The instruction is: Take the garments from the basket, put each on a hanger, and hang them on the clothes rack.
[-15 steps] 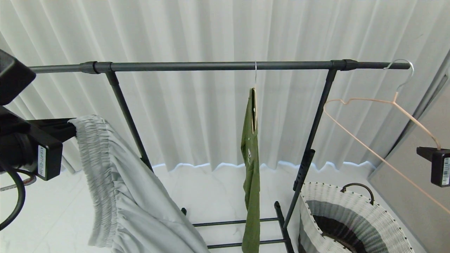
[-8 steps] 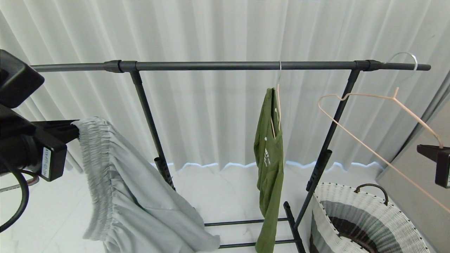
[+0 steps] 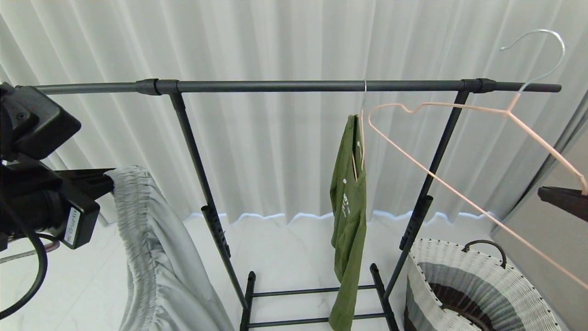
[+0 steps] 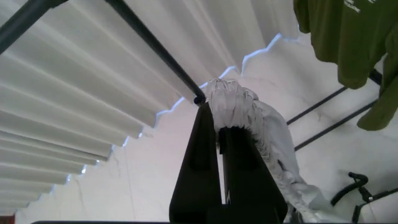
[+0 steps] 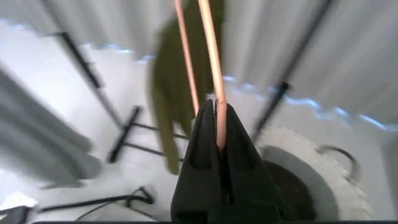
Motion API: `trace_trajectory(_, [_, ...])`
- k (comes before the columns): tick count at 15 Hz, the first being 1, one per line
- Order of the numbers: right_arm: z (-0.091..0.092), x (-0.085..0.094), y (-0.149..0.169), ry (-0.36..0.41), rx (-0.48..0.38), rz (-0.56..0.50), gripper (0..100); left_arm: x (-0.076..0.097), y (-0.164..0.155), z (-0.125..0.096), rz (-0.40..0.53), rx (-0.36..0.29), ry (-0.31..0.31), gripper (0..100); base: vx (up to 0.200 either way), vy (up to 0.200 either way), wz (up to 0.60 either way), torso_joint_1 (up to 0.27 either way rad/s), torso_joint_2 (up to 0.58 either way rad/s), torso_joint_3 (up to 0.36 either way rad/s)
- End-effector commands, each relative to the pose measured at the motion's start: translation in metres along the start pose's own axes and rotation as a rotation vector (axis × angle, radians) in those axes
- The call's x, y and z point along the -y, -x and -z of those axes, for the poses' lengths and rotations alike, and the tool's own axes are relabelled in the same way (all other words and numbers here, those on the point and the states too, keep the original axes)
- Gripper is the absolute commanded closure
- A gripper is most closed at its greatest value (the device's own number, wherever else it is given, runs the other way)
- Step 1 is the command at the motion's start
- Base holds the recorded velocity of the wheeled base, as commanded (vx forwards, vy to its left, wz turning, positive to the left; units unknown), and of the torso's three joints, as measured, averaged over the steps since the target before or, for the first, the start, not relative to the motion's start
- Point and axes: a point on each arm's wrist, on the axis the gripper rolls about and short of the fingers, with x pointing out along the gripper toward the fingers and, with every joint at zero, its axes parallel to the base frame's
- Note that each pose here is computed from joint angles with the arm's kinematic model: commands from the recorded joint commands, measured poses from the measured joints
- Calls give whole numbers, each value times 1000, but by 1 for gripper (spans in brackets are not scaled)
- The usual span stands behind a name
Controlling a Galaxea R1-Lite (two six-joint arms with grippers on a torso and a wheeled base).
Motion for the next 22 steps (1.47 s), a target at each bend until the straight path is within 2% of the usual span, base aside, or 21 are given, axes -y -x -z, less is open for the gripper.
trace_trajectory(1, [4, -14, 4, 18, -12, -158, 100, 3, -1, -1, 11, -2, -9, 100, 0, 0, 0, 0, 0, 0])
trace_trajectory(3, [29, -34, -1, 60, -112, -314, 100, 5, -7, -6, -39, -36, -13, 100, 0, 0, 0, 0, 0, 0])
trace_trajectory(5, [44, -47, -5, 78, -163, -405, 100, 5, -16, -9, -85, -78, -11, 100, 0, 0, 0, 0, 0, 0])
trace_trajectory(8, [46, -68, -7, 57, -178, -522, 100, 12, -29, -19, -56, -75, 81, 100, 0, 0, 0, 0, 0, 0])
trace_trajectory(10, [50, -82, -8, 65, -205, -587, 100, 20, -47, -31, -87, -100, 184, 100, 0, 0, 0, 0, 0, 0])
trace_trajectory(11, [51, -85, -9, 66, -208, -600, 100, 21, -53, -36, -108, -107, 219, 100, 0, 0, 0, 0, 0, 0])
trace_trajectory(12, [51, -92, -14, 66, -204, -615, 100, 24, -63, -46, -143, -107, 282, 100, 0, 0, 0, 0, 0, 0])
trace_trajectory(14, [53, -103, -24, 65, -199, -621, 100, 28, -70, -54, -163, -104, 311, 100, 0, 0, 0, 0, 0, 0])
trace_trajectory(18, [57, -119, -45, 55, -180, -552, 100, 30, -71, -56, -154, -102, 311, 100, 0, 0, 0, 0, 0, 0])
trace_trajectory(22, [58, -121, -47, 57, -183, -548, 100, 30, -73, -58, -156, -101, 313, 100, 0, 0, 0, 0, 0, 0])
